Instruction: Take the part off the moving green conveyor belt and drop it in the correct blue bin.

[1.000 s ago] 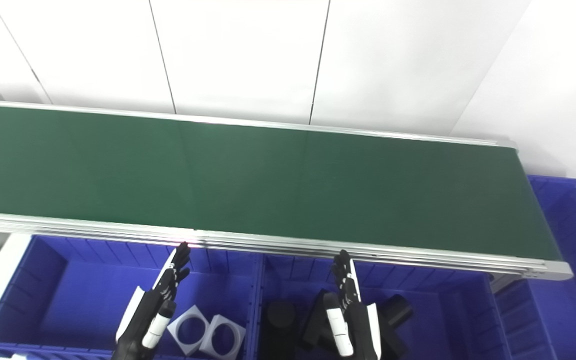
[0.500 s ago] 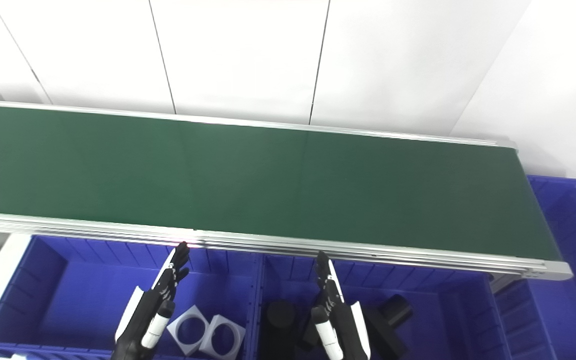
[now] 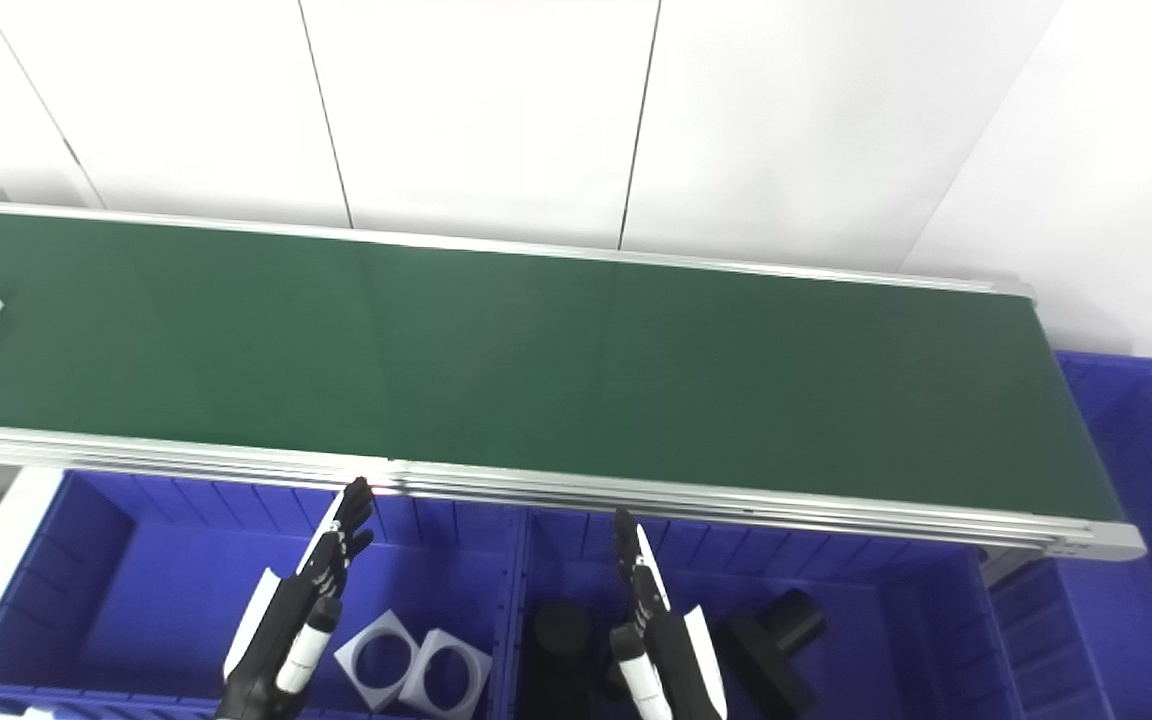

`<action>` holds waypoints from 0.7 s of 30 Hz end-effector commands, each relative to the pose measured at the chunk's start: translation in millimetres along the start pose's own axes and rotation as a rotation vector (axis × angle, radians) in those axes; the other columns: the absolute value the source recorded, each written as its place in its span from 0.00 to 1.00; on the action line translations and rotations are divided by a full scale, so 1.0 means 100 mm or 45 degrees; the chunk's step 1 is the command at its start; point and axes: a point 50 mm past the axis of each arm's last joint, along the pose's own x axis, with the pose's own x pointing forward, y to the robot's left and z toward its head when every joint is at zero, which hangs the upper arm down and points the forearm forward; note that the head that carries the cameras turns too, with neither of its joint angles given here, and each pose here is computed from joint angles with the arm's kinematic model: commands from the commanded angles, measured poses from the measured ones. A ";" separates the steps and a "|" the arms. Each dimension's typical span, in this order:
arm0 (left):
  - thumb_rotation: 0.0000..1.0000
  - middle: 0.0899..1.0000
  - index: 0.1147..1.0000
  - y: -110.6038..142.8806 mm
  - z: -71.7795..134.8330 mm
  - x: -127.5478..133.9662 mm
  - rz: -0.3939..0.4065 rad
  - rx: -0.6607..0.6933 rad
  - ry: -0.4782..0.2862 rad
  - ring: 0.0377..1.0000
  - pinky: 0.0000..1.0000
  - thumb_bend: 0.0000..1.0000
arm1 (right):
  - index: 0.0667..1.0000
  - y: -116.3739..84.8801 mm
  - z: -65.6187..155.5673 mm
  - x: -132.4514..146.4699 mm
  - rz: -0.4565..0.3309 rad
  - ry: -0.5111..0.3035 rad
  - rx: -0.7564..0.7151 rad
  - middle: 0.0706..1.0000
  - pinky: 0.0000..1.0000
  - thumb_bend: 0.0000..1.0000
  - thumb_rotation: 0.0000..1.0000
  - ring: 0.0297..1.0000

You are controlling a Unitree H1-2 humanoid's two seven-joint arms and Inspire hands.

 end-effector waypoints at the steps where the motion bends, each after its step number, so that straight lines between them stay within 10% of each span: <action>1: 1.00 1.00 1.00 0.01 0.09 0.04 0.012 -0.009 -0.088 1.00 0.97 0.81 | 1.00 0.00 0.09 0.03 -0.032 -0.091 0.013 1.00 1.00 0.81 1.00 1.00; 21: 1.00 1.00 1.00 0.00 0.08 0.04 0.006 -0.013 -0.084 1.00 0.96 0.82 | 1.00 0.01 0.06 0.05 -0.147 -0.084 0.171 1.00 1.00 0.69 0.95 1.00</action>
